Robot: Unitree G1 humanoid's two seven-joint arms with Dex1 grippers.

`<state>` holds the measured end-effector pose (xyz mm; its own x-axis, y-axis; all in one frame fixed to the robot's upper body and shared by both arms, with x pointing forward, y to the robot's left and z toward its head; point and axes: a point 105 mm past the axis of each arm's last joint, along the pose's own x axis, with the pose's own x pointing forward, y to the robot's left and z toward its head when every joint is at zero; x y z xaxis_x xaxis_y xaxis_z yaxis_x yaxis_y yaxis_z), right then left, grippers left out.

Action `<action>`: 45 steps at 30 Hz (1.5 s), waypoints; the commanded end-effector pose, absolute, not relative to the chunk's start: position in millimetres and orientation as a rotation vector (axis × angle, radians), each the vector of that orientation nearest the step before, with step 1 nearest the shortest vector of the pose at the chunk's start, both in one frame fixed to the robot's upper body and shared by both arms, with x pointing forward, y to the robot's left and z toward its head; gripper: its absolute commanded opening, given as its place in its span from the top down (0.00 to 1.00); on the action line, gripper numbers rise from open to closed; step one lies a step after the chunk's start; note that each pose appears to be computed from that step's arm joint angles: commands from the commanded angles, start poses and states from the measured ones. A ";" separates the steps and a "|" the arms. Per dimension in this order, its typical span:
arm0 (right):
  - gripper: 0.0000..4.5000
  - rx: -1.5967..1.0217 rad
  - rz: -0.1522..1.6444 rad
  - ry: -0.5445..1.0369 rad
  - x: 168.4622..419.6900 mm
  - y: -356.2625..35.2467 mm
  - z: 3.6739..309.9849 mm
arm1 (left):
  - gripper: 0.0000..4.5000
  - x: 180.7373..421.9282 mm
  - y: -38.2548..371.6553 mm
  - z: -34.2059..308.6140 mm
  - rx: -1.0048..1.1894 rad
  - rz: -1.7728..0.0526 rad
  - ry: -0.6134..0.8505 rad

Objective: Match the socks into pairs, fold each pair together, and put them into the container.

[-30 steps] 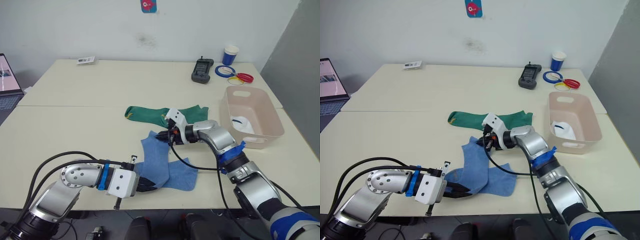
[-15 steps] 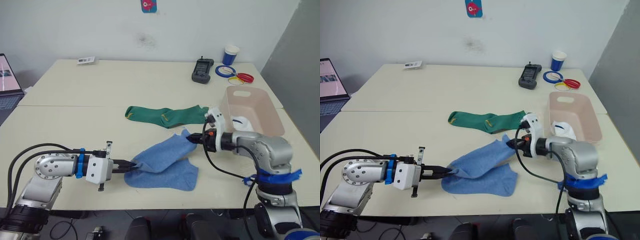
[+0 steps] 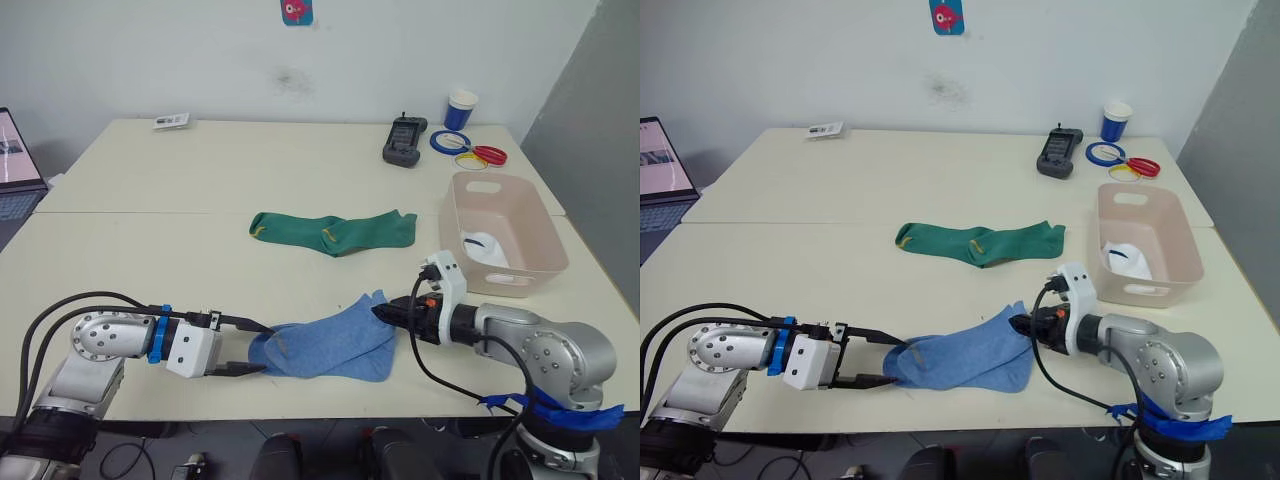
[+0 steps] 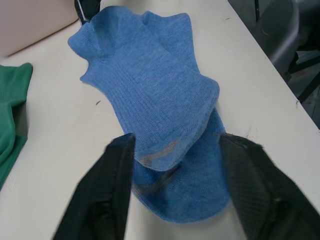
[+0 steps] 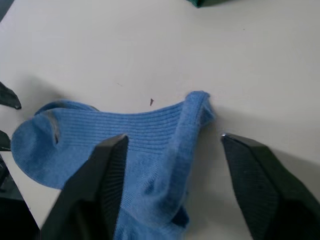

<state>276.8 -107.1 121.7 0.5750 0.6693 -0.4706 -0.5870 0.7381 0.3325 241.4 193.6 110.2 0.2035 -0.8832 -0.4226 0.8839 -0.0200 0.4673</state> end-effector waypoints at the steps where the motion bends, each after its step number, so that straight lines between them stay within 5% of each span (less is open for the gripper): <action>1: 0.00 0.040 0.828 0.507 283.0 -104.6 139.9 | 0.23 254.2 205.9 132.8 0.545 -1.231 0.067; 9: 0.00 0.008 1.022 0.495 308.4 -87.3 144.2 | 0.23 211.5 202.9 131.6 -0.243 -1.038 0.508; 18: 0.00 -0.053 1.064 0.574 323.6 -85.9 119.2 | 0.23 206.1 184.7 103.4 -0.221 -0.923 0.632; 22: 0.21 -0.041 1.056 0.568 328.5 -85.2 119.2 | 0.23 207.3 181.4 91.9 -0.219 -0.887 0.646; 24: 0.37 -0.026 1.056 0.559 329.1 -85.0 122.8 | 0.31 210.2 179.7 90.4 -0.224 -0.881 0.636; 31: 0.96 -0.014 1.056 0.546 325.9 -86.9 130.2 | 0.79 216.4 173.4 89.8 -0.226 -0.904 0.621; 34: 1.00 -0.007 1.051 0.534 324.2 -87.7 135.0 | 0.99 216.0 173.6 92.0 -0.231 -0.916 0.625; 45: 1.00 0.128 1.029 0.490 296.1 -96.6 166.7 | 0.99 226.1 196.7 123.1 -0.226 -0.934 0.619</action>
